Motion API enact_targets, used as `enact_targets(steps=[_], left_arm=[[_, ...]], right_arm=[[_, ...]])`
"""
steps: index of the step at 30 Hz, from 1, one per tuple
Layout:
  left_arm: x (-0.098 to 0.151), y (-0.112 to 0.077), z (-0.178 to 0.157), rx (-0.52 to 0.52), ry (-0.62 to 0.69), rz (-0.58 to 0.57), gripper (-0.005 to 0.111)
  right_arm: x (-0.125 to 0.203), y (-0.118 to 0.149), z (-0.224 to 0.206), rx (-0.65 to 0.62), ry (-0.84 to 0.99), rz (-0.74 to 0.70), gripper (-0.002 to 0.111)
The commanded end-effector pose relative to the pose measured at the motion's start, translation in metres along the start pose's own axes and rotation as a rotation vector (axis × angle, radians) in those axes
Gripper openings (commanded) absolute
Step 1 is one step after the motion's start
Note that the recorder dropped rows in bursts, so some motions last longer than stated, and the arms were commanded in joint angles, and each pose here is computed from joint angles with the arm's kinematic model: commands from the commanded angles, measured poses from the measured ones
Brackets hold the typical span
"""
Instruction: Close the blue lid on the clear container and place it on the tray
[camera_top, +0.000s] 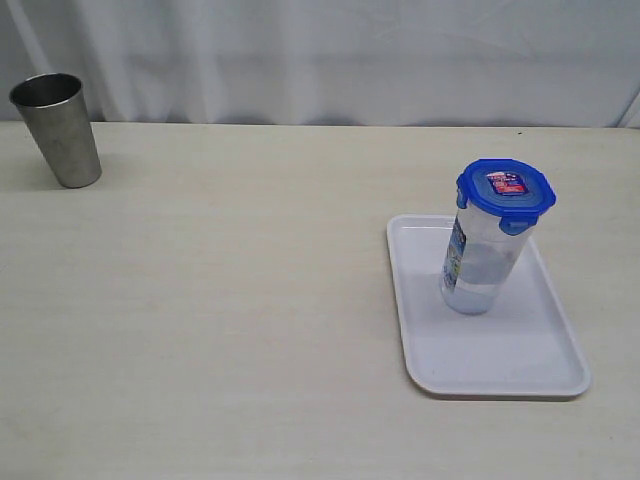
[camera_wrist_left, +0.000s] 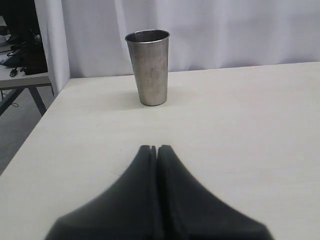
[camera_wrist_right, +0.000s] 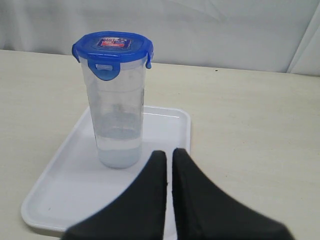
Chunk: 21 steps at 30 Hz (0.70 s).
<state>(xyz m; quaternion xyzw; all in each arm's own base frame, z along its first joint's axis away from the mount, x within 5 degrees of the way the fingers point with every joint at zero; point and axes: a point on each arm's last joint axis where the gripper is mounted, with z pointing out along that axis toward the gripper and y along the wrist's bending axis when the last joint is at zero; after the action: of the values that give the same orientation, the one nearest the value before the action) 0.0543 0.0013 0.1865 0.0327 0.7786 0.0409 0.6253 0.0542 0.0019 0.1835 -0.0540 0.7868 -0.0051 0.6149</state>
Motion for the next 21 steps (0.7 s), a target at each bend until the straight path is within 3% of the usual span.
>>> enact_targets(steps=[1,10,21], left_arm=[[0.0005,0.0003,0.0001,-0.006,-0.002,0.054,0.000],[0.0003,-0.0011,0.0001,0.010,-0.004,-0.022,0.000],[0.0005,-0.0010,0.0001,0.008,-0.002,-0.015,0.000]], right_arm=[[-0.0009,-0.0001,-0.0004,0.003,-0.016,-0.004,0.004],[-0.0009,-0.0001,-0.0004,0.003,-0.016,-0.004,0.004],[-0.0009,-0.0001,-0.0004,0.003,-0.016,-0.004,0.004]])
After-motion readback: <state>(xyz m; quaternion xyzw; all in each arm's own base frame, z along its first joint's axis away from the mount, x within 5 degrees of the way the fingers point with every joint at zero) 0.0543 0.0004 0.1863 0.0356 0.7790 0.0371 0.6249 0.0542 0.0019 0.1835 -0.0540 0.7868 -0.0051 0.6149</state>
